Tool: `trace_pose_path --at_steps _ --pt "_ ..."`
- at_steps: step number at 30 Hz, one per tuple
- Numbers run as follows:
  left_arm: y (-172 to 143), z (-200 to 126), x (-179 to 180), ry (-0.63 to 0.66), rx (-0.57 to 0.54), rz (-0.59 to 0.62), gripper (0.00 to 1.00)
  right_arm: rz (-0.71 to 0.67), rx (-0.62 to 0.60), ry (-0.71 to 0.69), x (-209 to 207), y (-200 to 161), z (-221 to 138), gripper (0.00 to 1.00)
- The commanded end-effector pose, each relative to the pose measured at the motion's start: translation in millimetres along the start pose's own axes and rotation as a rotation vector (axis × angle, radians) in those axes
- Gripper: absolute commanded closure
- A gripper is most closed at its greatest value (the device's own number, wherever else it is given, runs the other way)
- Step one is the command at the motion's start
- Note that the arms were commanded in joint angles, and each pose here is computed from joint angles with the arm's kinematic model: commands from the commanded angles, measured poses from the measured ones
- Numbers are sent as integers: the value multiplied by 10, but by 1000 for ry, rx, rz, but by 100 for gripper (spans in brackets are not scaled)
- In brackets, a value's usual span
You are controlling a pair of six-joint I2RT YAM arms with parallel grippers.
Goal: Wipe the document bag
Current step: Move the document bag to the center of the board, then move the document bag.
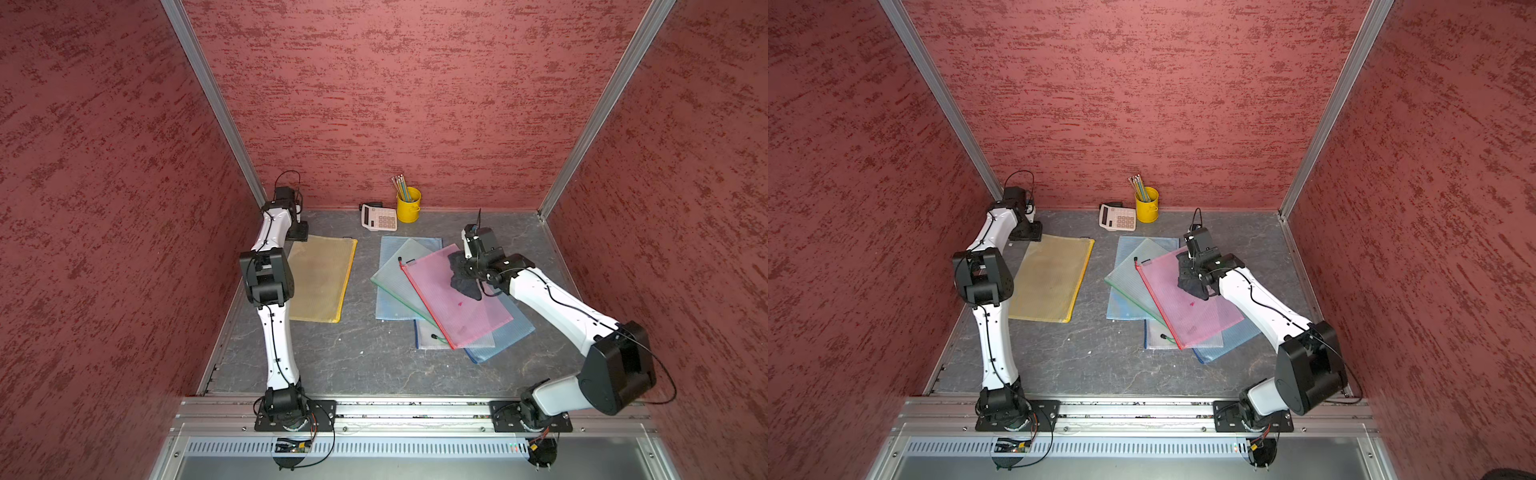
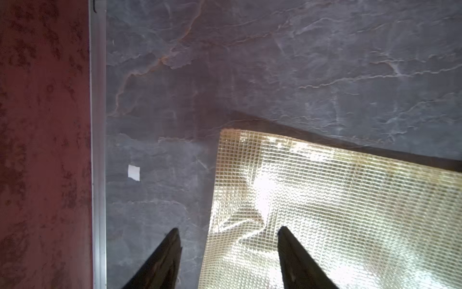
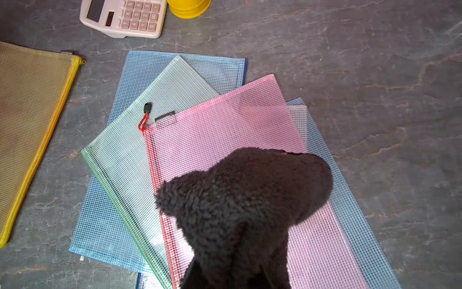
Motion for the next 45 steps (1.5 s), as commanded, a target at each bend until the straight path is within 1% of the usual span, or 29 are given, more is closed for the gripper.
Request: trace_pose_path --at_steps 1,3,4,5,6,9,12,15,18,20,24,32,36,39,42,45 --pt "135 -756 -33 -18 -94 -120 31 7 -103 23 -54 235 -148 100" --pt "57 -1033 -218 -138 -98 -216 30 29 -116 12 -154 284 -150 100" --pt "2 -1166 -372 -213 -98 -261 29 47 -124 6 -226 311 -148 100" --pt "-58 -1258 -578 -288 -93 -279 28 66 -125 -1 -294 322 -132 100" --pt "-154 -1335 -834 -360 -81 -281 28 92 -130 -10 -379 335 -111 100" --pt "-423 -1524 -1638 -511 -33 -242 28 159 -133 -17 -574 323 -37 100" --pt "-702 -1617 -2455 -663 42 -201 28 183 -119 -21 -656 274 68 100" --pt "-920 -1628 -3100 -784 112 -211 27 179 -111 -36 -686 241 139 100" --pt "-1079 -1524 -3600 -853 180 -228 27 188 -76 -19 -683 120 329 100" --pt "-1140 -1440 -3813 -859 220 -230 27 192 -56 -14 -692 36 420 100" --pt "-1213 -1310 -4053 -859 260 -241 26 190 -11 -10 -707 -129 574 100" --pt "-1402 -966 -4174 -771 318 -247 26 192 27 3 -714 -290 705 100" --pt "-1407 -819 -4325 -789 326 -271 27 198 64 16 -704 -382 783 100" --pt "-1415 -787 -4415 -814 328 -277 29 212 89 24 -702 -465 834 100" --pt "-1422 -767 -4465 -830 317 -276 32 222 113 24 -707 -535 884 100" --pt "-1361 -805 -4488 -868 285 -280 43 226 128 25 -706 -581 908 100"
Point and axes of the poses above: each gripper's point midway between its finger pads, its own z axis out along the fingers, its own x axis along the line the jaws close on, y = z × x, the point moved 4 cm from there along -z, back along the fingers, and after that the axes turned 4 degrees about z, right-handed, at the moved point
